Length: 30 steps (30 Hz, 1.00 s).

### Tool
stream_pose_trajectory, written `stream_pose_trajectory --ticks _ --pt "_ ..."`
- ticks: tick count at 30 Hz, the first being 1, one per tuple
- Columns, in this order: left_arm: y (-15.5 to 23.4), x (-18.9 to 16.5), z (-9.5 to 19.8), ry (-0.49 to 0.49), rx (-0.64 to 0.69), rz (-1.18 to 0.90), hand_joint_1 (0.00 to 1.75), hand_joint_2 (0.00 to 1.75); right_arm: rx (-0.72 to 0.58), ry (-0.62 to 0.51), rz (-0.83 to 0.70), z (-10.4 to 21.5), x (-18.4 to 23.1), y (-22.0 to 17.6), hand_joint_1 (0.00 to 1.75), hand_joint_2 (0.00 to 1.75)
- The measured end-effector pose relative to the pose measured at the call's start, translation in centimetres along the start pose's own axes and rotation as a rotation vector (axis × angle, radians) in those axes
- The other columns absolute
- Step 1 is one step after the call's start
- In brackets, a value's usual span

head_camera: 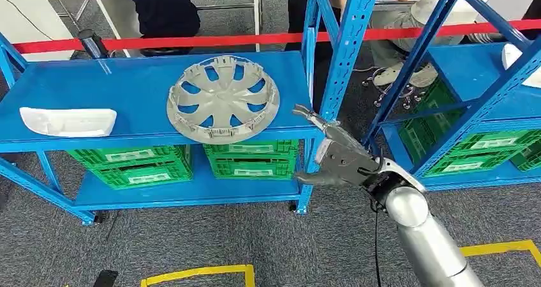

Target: Take the parts from the cabinet and place them on the table.

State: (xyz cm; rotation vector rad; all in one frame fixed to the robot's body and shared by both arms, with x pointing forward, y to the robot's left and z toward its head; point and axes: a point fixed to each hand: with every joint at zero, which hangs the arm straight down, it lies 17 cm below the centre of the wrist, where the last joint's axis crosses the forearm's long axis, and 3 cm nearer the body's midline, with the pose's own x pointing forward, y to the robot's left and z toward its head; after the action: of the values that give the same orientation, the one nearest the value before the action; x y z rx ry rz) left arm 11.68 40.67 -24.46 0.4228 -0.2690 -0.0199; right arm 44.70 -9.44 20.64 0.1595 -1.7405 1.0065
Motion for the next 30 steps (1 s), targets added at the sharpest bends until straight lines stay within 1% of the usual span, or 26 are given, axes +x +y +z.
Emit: stream_pose_trajectory --ticks 5,11,17,20,24,28,30 --pt "-0.4 0.7 -0.2 -0.002 -0.006 -0.001 0.0 0.0 -0.014 0.035 0.032 -1.7 -0.9 -1.2 0.0 1.75" --pt "-0.7 0.7 -0.3 0.0 -0.017 -0.007 0.0 0.0 -0.013 0.052 0.029 -2.4 -1.4 -1.3 0.0 1.75" --pt "-0.2 0.7 -0.6 -0.009 -0.007 0.047 0.0 0.0 -0.014 0.03 0.014 -3.3 -0.6 -1.5 0.0 1.75" --pt "-0.9 0.7 -0.6 -0.003 -0.025 0.053 0.0 0.0 -0.017 0.033 0.012 -3.5 -0.9 -2.0 0.0 1.75" --pt "-2.4 1.1 -0.6 0.011 -0.052 0.068 0.0 0.0 0.004 0.067 0.066 -3.8 -2.6 -2.2 0.0 1.75" --pt "-3.6 0.6 -0.5 0.029 -0.086 0.071 0.0 0.0 0.009 0.097 0.095 -4.1 -3.7 -2.4 0.0 1.75" --pt "-4.1 0.3 -0.4 0.033 -0.101 0.081 0.0 0.0 0.027 0.114 0.105 -4.1 -4.4 -2.0 0.0 1.75"
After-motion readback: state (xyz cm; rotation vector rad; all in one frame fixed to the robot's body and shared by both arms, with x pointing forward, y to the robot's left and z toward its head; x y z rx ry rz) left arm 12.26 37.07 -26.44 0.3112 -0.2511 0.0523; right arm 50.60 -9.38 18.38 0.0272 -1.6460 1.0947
